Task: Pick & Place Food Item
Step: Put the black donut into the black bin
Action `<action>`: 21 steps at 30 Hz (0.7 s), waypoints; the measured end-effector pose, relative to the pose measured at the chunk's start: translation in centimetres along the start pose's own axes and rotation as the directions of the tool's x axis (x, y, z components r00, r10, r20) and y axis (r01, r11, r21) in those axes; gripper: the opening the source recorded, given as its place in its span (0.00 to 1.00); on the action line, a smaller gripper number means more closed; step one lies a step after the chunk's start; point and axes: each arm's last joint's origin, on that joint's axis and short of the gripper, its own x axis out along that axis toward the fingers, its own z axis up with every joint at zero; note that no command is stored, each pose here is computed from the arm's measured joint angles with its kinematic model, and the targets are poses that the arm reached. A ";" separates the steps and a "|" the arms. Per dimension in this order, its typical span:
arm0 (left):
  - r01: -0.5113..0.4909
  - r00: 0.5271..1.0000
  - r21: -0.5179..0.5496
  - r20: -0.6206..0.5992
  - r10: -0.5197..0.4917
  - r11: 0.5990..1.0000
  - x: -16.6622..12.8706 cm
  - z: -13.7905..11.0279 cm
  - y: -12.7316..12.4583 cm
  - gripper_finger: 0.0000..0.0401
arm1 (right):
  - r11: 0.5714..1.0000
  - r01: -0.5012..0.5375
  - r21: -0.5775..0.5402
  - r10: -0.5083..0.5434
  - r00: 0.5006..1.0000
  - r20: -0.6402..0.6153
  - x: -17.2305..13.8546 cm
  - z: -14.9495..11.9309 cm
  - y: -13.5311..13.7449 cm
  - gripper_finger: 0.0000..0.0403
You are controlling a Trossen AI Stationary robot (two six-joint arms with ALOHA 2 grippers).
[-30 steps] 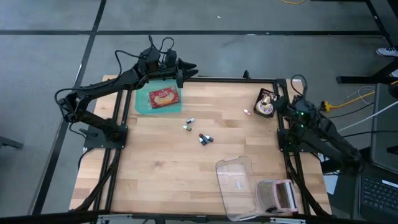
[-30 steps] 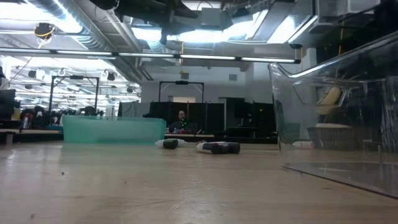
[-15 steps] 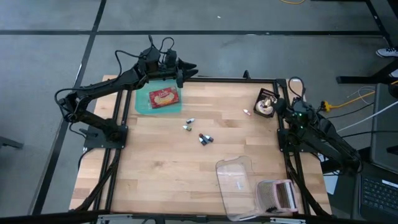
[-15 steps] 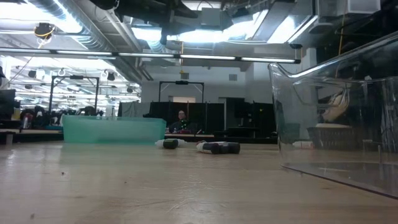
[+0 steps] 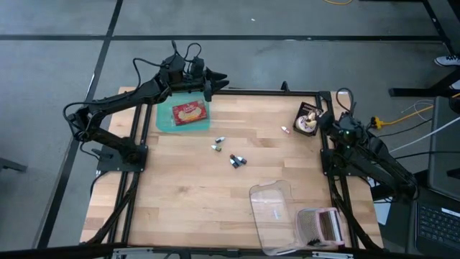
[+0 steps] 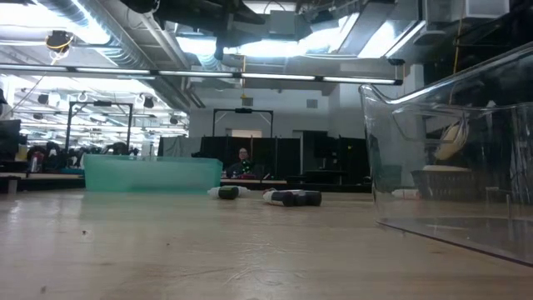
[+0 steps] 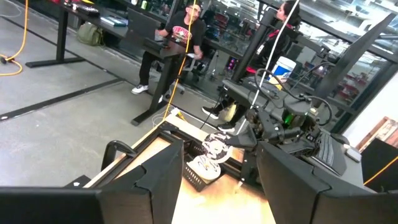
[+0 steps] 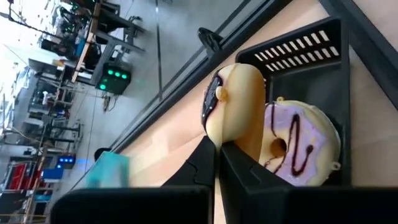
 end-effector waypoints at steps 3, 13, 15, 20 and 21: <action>0.000 1.000 0.000 0.000 0.000 1.000 0.0 0.0 0.0 0.49 | 1.000 -0.018 0.015 0.018 1.000 0.006 0.0 0.1 0.2 0.01; -0.003 1.000 0.005 -0.008 0.003 1.000 0.0 -0.1 0.0 0.49 | 0.963 -0.269 0.010 0.269 0.962 0.041 -0.1 0.7 2.9 0.01; -0.005 1.000 0.010 -0.012 0.005 1.000 0.0 -0.1 0.1 0.49 | 0.952 -0.304 -0.018 0.304 0.952 0.020 0.0 0.8 3.4 0.01; -0.010 1.000 0.016 -0.027 0.010 1.000 0.1 -0.3 0.1 0.49 | 0.934 -0.350 -0.071 0.348 0.937 -0.035 0.8 0.5 4.4 0.01; -0.007 1.000 0.015 -0.030 0.008 1.000 0.1 -0.3 0.2 0.49 | 0.925 -0.374 -0.069 0.373 0.927 -0.024 1.1 0.5 4.5 0.01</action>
